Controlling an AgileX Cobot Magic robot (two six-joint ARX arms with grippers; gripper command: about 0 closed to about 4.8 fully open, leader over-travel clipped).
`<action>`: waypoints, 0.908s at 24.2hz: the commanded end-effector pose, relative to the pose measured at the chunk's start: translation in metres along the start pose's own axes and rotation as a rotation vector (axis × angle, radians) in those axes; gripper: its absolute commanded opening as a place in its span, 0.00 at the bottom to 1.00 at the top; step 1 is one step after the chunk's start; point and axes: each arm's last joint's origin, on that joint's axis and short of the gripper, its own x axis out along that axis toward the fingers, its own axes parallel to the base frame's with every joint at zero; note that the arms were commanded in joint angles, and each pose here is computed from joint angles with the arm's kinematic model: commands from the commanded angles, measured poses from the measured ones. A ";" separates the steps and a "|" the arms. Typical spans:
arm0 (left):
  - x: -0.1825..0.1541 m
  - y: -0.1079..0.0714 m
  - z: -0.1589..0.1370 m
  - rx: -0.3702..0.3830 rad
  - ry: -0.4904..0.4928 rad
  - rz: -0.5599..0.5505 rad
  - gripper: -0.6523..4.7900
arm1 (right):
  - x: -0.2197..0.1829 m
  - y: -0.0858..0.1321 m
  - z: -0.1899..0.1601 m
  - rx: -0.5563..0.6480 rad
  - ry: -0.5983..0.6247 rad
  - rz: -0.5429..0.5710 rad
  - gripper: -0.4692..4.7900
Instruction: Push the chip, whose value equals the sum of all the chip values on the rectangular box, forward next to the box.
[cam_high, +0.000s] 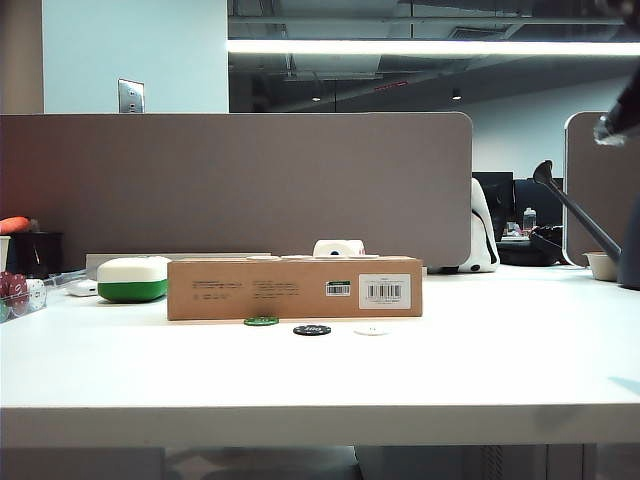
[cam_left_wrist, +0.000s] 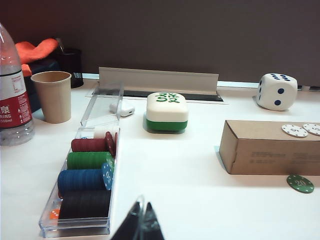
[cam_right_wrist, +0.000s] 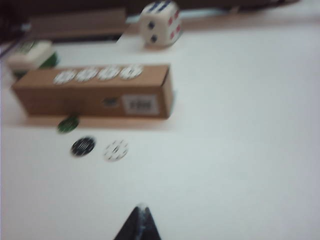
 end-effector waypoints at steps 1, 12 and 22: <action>0.000 0.000 0.003 0.001 -0.016 -0.002 0.11 | 0.000 -0.009 -0.004 0.007 -0.136 -0.016 0.08; 0.000 0.000 0.003 0.001 -0.017 -0.003 0.11 | -0.017 -0.040 -0.023 -0.054 -0.321 -0.140 0.08; 0.000 0.000 0.003 0.001 -0.017 -0.002 0.11 | -0.020 -0.054 -0.044 -0.079 -0.364 -0.178 0.08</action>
